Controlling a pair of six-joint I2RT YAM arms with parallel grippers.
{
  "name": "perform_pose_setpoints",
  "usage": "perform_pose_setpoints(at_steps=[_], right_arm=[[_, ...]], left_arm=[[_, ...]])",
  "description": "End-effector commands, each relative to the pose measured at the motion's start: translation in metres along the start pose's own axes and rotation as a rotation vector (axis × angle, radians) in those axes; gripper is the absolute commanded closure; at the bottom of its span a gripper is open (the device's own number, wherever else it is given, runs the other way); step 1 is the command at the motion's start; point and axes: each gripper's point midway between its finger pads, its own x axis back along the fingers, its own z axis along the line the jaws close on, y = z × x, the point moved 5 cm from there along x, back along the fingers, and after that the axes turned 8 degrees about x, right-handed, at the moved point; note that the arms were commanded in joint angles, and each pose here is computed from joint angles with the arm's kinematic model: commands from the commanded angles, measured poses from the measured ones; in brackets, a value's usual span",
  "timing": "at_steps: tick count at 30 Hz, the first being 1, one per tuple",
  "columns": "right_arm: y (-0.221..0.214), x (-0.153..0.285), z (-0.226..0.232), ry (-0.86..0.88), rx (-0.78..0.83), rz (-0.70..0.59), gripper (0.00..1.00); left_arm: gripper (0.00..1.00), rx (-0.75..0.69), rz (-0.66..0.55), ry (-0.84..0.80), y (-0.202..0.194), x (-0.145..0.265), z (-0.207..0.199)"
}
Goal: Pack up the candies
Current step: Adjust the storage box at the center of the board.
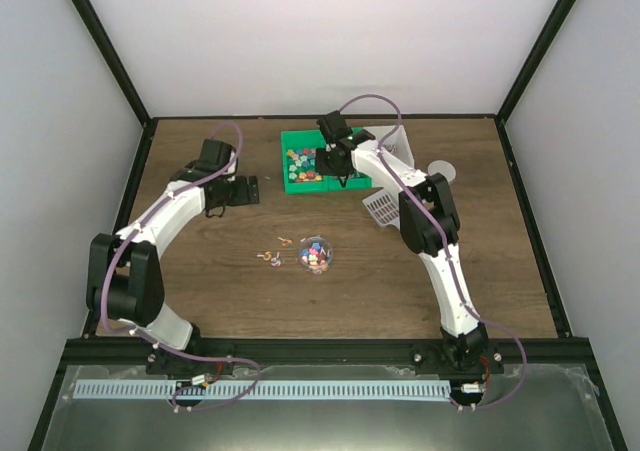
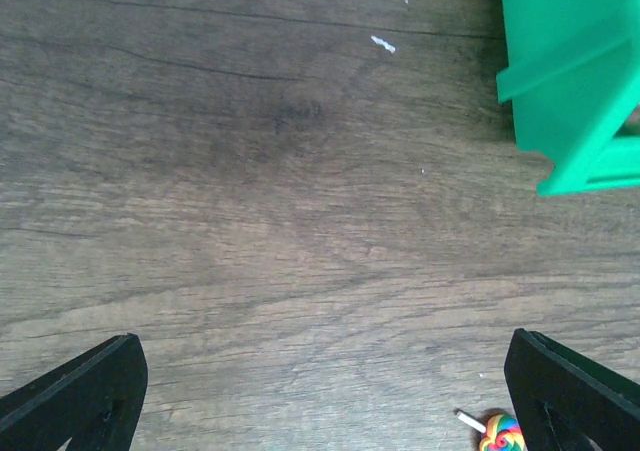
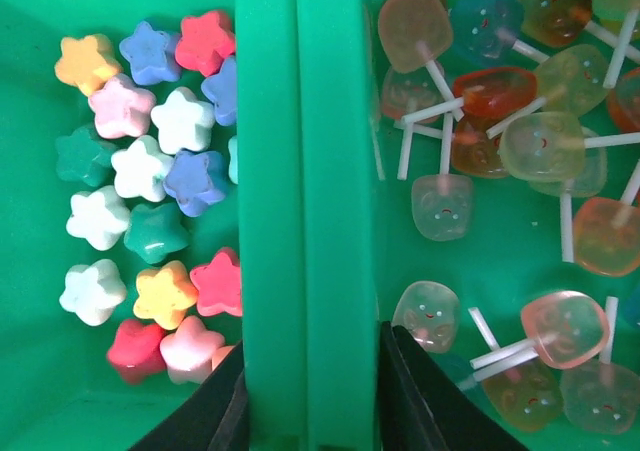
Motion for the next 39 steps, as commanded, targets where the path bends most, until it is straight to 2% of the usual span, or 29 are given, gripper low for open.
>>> perform_pose_setpoints(at_steps=[1,6,9,12,19,30,34,36,39], right_arm=[[-0.020,-0.013,0.015,0.144,-0.314,0.147,0.99],[-0.025,-0.019,0.024,0.219,-0.357,0.174,0.96],[-0.029,-0.020,0.023,0.224,-0.337,0.178,0.85],[-0.030,-0.016,0.023,0.235,-0.306,0.172,0.69],[-0.028,0.018,0.016,0.195,-0.203,0.089,0.39],[-0.021,0.081,0.004,0.172,-0.106,-0.072,0.34],[-0.014,0.106,-0.027,0.095,-0.175,-0.138,0.33],[-0.005,0.129,-0.056,0.027,-0.233,-0.223,0.26],[0.001,0.152,-0.110,-0.058,-0.356,-0.291,0.08]], left_arm=[[0.00,0.014,0.021,-0.019,-0.007,-0.008,0.001],[0.00,0.029,0.051,-0.053,-0.018,-0.013,0.000],[0.00,0.036,0.057,-0.069,-0.023,-0.013,-0.002],[0.00,0.039,0.071,-0.080,-0.028,-0.015,-0.004],[0.00,0.008,0.112,-0.129,-0.042,-0.021,-0.020],[0.00,-0.062,0.158,-0.152,-0.069,-0.024,-0.050],[0.00,-0.059,0.156,-0.148,-0.069,-0.025,-0.051],[0.00,-0.058,0.152,-0.141,-0.068,-0.025,-0.051],[0.00,-0.054,0.144,-0.138,-0.065,-0.025,-0.051]])
